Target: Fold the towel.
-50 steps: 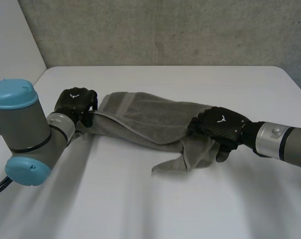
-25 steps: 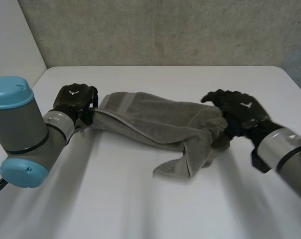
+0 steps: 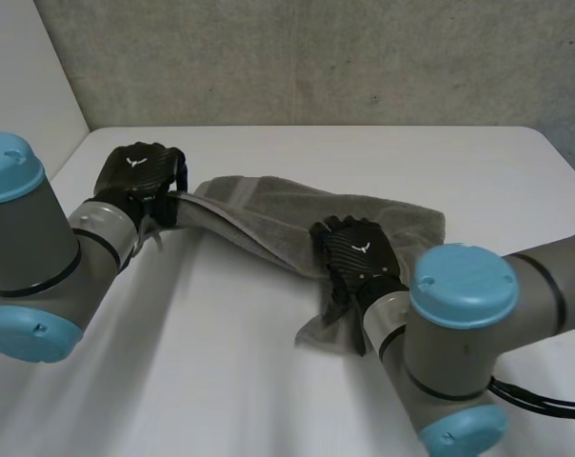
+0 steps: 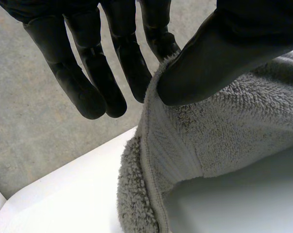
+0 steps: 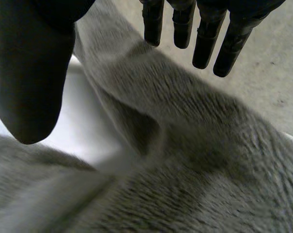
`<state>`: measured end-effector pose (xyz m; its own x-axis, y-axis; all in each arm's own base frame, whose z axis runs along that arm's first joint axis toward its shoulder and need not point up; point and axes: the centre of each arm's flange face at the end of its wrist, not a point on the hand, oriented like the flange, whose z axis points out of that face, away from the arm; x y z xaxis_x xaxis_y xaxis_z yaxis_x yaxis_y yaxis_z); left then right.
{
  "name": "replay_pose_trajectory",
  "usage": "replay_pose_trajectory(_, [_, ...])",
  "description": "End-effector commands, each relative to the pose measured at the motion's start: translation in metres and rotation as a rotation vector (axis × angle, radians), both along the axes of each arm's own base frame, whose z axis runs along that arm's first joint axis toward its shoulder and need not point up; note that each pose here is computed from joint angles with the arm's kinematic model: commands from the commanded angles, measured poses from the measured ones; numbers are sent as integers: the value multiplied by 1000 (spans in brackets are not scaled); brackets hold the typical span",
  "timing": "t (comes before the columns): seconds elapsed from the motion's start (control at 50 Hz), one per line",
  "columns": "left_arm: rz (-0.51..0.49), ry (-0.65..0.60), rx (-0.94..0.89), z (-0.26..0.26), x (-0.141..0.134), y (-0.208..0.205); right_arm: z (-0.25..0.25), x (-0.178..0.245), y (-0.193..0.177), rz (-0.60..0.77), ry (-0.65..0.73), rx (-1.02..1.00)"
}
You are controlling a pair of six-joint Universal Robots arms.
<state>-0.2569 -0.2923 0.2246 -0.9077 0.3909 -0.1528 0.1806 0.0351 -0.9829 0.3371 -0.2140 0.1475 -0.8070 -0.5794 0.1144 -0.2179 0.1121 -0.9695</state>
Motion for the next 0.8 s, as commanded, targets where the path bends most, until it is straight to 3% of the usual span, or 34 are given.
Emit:
replay_pose_trajectory(0.02, [17, 39, 9, 2, 4, -4, -17, -7, -19, -100, 121, -113])
replay_pose_trajectory(0.2, [54, 46, 1, 4, 14, -14, 3, -23, -23, -132, 147, -226])
replay_pose_trajectory(0.44, [116, 64, -17, 10, 31, -27, 47, -79, -56, -271, 198, -292])
replay_pose_trajectory(0.8, [93, 78, 12, 5, 26, -20, 15, -97, -41, -103, 266, -77])
